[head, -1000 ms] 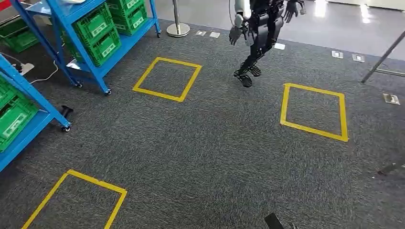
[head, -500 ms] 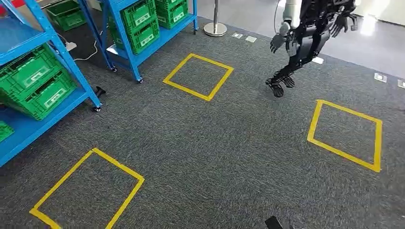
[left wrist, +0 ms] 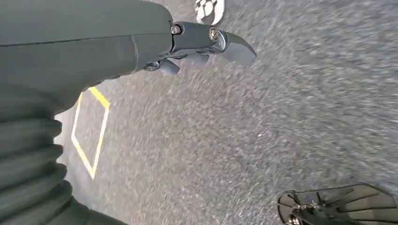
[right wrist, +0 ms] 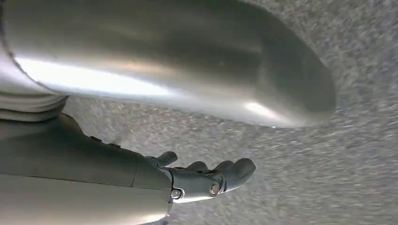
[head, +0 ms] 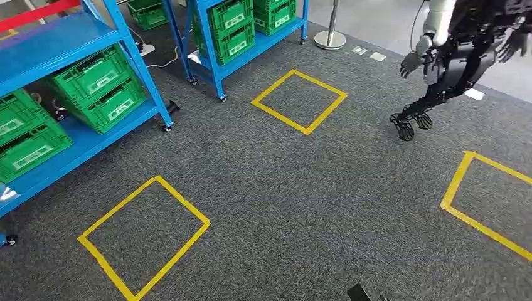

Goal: Take the parts from the cabinet and place them on the table.

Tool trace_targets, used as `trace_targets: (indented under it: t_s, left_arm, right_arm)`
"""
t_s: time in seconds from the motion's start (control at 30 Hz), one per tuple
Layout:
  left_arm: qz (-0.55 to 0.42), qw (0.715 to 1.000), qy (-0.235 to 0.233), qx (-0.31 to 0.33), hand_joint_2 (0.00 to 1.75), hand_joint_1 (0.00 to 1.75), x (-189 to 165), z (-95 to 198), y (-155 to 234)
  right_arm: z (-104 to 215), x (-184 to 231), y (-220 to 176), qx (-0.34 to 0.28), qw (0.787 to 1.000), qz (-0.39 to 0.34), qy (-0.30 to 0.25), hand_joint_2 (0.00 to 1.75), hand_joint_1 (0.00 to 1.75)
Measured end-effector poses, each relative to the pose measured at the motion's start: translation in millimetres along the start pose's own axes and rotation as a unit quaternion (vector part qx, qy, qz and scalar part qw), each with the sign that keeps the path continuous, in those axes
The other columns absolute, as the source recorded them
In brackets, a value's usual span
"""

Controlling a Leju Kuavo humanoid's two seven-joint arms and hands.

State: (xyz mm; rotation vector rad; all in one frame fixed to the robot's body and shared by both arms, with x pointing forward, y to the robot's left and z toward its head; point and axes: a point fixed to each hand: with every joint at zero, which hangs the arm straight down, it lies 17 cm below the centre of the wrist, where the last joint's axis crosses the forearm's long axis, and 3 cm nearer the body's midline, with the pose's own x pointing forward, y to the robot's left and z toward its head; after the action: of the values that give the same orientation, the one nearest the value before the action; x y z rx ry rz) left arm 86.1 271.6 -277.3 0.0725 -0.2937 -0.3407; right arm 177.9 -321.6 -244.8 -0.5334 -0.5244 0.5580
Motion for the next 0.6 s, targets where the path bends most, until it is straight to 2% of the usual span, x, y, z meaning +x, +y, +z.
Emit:
trace_targets:
  t_s: [0.3, 0.47, 0.6]
  left_arm:
    - [-0.019, 1.0, -0.01, 0.002, 1.75, 0.0, 2.8, -0.2, 1.1]
    - [-0.028, 1.0, -0.008, 0.002, 1.75, 0.0, 5.3, -0.9, 2.3]
    - [-0.032, 0.999, -0.01, 0.001, 1.75, 0.0, 7.4, -1.1, 2.2]
  right_arm:
    - [-2.0, 4.5, -4.0, -0.005, 1.0, -0.003, -0.006, 0.0, 0.0]
    - [2.1, -13.0, 1.8, 0.004, 1.0, -0.001, 0.014, 0.0, 0.0]
    - [1.4, -11.7, 1.0, 0.003, 1.0, -0.003, 0.014, 0.0, 0.0]
